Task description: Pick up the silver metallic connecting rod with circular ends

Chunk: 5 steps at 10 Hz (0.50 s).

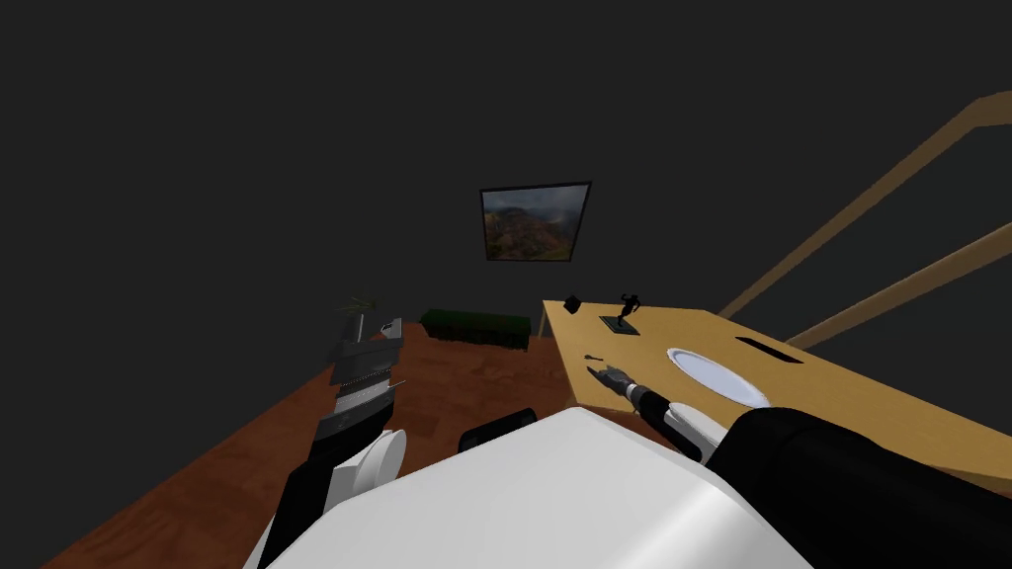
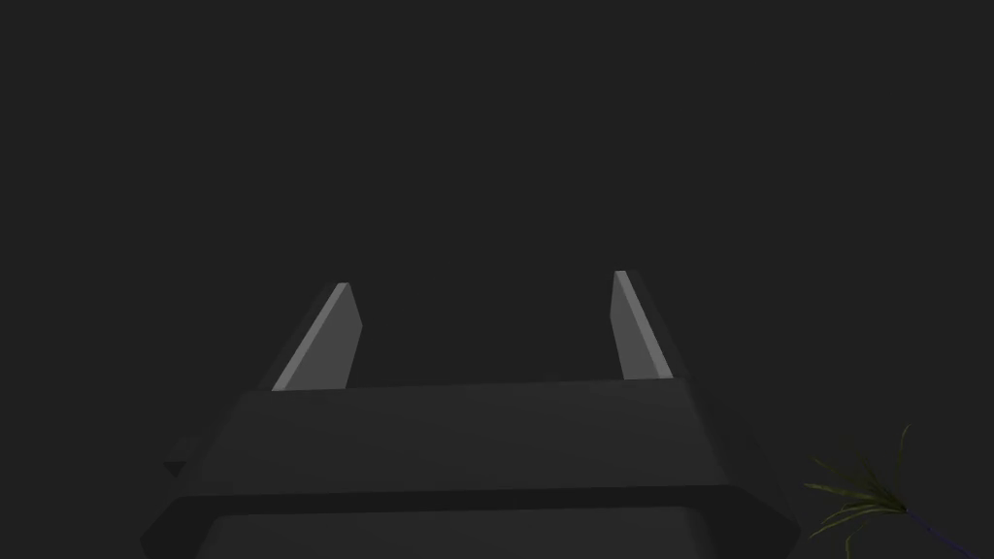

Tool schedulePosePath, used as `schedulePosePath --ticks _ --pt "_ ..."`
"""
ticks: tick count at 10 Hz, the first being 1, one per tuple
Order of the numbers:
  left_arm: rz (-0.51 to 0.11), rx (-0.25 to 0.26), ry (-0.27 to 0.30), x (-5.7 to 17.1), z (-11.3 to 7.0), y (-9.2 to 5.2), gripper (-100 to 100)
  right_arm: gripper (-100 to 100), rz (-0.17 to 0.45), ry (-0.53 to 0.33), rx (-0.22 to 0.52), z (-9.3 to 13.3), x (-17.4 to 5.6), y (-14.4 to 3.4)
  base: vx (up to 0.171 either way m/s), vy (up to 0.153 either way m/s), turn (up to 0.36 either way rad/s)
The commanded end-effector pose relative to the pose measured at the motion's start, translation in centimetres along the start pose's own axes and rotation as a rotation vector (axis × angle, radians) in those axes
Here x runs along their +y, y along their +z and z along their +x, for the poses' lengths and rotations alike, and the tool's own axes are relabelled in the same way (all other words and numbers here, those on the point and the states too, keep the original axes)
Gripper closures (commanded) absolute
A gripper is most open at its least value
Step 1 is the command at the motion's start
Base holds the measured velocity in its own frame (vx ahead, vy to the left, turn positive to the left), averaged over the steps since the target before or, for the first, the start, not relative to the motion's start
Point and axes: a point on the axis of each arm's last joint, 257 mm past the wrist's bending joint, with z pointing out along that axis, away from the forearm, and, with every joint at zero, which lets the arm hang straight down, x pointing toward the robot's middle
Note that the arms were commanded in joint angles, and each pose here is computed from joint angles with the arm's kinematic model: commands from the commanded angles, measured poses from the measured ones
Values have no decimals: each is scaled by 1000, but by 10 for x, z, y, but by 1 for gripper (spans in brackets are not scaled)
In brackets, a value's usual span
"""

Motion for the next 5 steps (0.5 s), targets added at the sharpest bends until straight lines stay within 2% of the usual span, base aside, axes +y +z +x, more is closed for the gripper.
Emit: schedulePosePath --ticks 1,2,5 --pt "0 0 0 0 0 0 0 -100 22 -54 40 14 -12 -2 53 18 110" --pt "0 0 0 0 0 0 0 -100 47 -102 84 27 -29 -8 58 33 228" --pt "0 0 0 0 0 0 0 -100 83 -196 171 56 -55 -20 58 18 141"
